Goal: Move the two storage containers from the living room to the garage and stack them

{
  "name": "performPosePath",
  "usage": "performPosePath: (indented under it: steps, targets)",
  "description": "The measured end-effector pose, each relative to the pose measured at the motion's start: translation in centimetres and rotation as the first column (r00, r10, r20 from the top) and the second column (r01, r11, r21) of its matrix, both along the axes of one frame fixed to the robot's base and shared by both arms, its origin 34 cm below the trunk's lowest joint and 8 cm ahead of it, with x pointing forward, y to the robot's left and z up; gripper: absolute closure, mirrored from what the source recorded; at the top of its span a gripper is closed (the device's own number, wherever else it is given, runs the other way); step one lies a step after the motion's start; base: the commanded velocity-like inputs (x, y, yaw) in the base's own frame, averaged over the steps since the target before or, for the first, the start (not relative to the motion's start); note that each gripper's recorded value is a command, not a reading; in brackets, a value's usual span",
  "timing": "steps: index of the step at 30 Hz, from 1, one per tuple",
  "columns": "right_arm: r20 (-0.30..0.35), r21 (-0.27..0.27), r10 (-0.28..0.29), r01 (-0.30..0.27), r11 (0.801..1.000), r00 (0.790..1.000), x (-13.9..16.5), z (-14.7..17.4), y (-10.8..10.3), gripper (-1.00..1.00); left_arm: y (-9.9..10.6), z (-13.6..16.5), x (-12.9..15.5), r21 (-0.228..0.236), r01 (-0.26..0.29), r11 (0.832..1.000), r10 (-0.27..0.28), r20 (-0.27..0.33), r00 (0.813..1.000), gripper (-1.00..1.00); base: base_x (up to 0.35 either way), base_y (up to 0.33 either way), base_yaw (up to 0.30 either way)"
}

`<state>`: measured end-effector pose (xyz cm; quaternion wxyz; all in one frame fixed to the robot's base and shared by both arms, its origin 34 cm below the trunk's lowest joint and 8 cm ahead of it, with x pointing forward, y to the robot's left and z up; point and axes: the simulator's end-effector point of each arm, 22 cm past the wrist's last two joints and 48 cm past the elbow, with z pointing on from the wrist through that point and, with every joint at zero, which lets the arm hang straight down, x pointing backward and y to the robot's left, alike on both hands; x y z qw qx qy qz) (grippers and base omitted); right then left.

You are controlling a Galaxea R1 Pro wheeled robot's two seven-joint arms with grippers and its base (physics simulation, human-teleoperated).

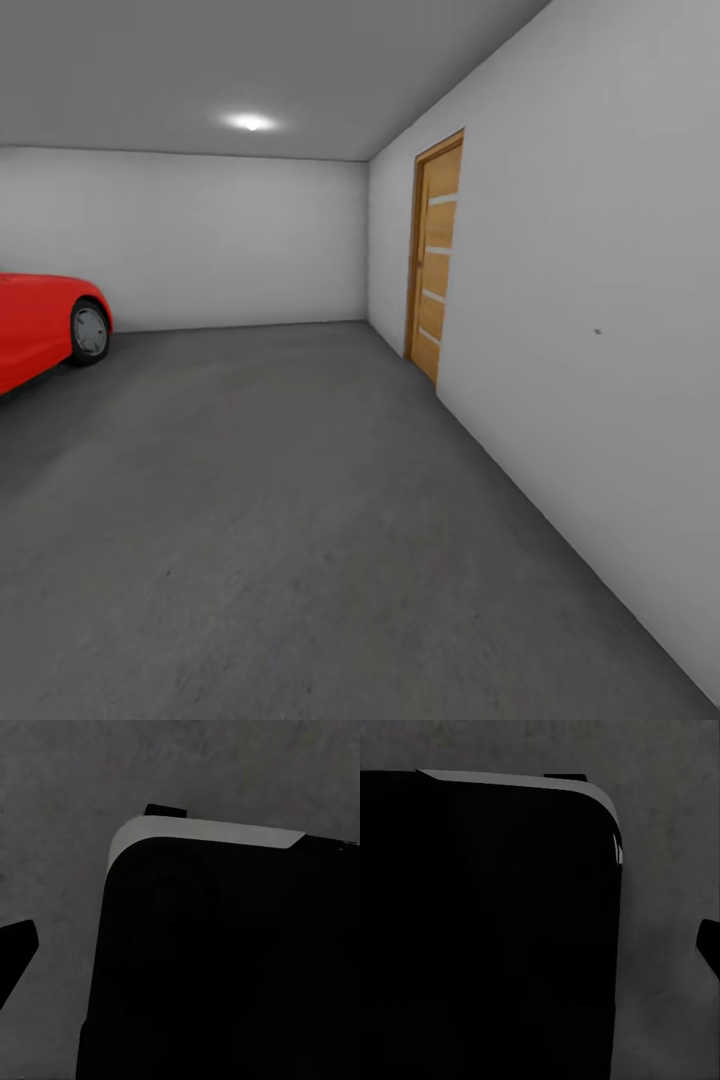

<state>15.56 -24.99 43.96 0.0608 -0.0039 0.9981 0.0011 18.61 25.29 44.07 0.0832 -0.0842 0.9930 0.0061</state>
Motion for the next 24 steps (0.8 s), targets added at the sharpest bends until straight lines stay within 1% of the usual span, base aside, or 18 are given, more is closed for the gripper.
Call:
performPosePath:
  steps: [5,12,16,24]
  targets:
    - [0.0,0.0,0.0,0.0,1.0,1.0,0.0,0.0,0.0,-1.0,0.2,0.0,0.0,0.002,0.0,1.0,0.0,0.0,1.0,-1.0,0.156,0.0,0.275]
    - [0.001,0.0,0.0,0.0,1.0,1.0,0.0,0.0,0.0,-1.0,0.8,0.0,0.0,0.011,-0.001,1.0,0.001,-0.001,1.0,-1.0,0.288,0.0,0.259]
    - [0.0,-0.001,-0.001,0.001,1.0,1.0,0.0,0.0,-0.1,-1.0,0.8,0.0,-0.1,0.011,-0.001,1.0,0.001,-0.003,1.0,-1.0,0.319,0.0,0.085]
    - [-0.001,-0.009,-0.01,0.01,1.0,1.0,0.0,0.0,-0.7,-1.0,1.1,0.0,-0.2,0.013,-0.003,1.0,0.003,-0.009,1.0,-1.0,0.323,0.0,0.008]
